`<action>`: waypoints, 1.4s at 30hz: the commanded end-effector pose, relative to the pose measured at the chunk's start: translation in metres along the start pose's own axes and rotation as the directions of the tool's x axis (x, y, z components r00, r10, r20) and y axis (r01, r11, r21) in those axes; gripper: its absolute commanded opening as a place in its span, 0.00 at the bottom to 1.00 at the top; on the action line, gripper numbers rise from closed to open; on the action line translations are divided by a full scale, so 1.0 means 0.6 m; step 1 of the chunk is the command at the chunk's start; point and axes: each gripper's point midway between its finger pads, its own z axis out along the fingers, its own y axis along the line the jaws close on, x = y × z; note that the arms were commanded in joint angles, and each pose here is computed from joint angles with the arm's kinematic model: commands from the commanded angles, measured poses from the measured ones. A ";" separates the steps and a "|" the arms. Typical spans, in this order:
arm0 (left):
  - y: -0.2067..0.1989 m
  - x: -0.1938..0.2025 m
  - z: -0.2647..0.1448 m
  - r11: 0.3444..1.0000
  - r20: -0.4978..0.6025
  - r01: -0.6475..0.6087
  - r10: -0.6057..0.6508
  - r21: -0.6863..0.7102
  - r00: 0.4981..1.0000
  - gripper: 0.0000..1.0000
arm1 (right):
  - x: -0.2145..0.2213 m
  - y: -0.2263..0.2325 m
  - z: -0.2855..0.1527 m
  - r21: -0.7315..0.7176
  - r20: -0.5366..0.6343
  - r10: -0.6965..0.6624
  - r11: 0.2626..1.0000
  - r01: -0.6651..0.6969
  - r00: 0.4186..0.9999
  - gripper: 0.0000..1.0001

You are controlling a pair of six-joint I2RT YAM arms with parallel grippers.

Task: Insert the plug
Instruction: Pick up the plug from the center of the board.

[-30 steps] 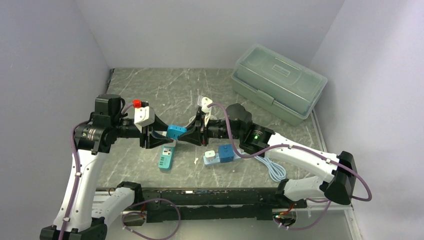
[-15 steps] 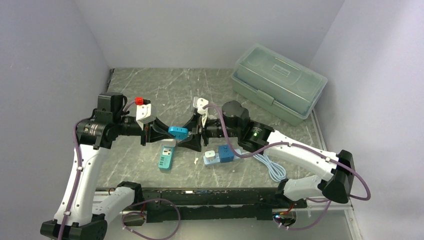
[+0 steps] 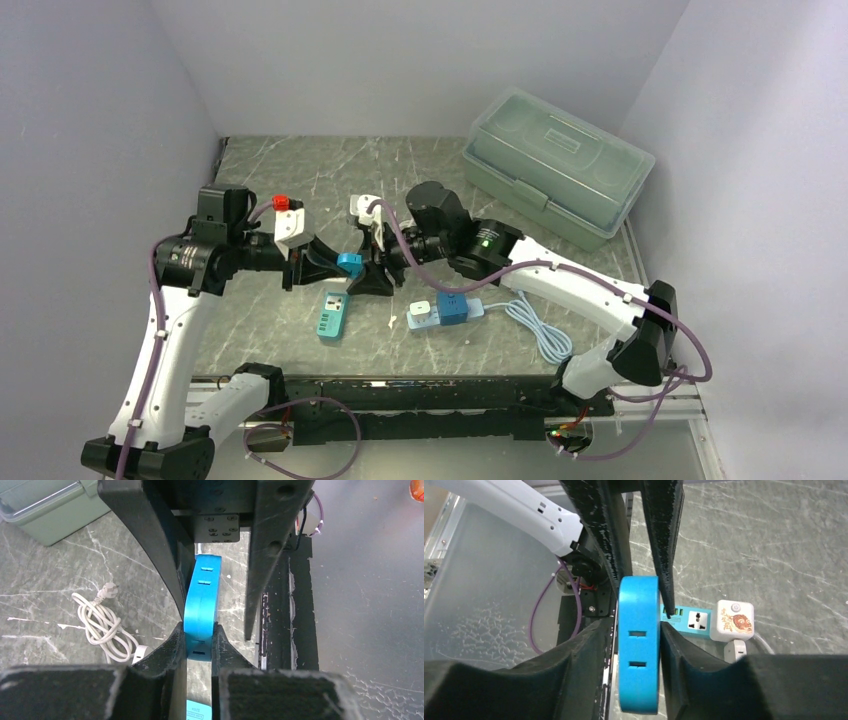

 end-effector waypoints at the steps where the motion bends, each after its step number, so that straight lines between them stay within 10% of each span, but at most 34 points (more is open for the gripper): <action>1: -0.002 -0.019 -0.005 0.997 0.017 -0.079 0.079 -0.003 0.997 0.00 | -0.013 0.022 -0.009 -0.061 -0.019 -0.036 0.998 0.035 0.999 0.43; 8: -0.001 -0.014 -0.003 0.997 0.014 -0.072 0.072 -0.001 0.997 0.00 | -0.031 0.005 -0.014 0.011 0.023 -0.066 0.998 0.066 0.998 0.28; 30: -0.008 -0.011 -0.004 0.998 0.015 -0.067 0.066 0.006 0.998 0.00 | -0.067 0.001 -0.025 0.055 0.090 -0.109 0.993 0.104 0.990 0.34; 38: -0.004 -0.014 -0.003 0.998 0.024 -0.068 0.068 -0.005 0.997 0.01 | -0.044 0.009 -0.011 -0.001 0.043 -0.080 0.997 0.080 0.996 0.01; 42: 0.007 -0.011 -0.002 0.998 0.017 -0.053 0.053 -0.033 0.998 0.23 | -0.028 0.010 -0.009 -0.016 0.012 -0.076 0.997 0.076 0.997 0.00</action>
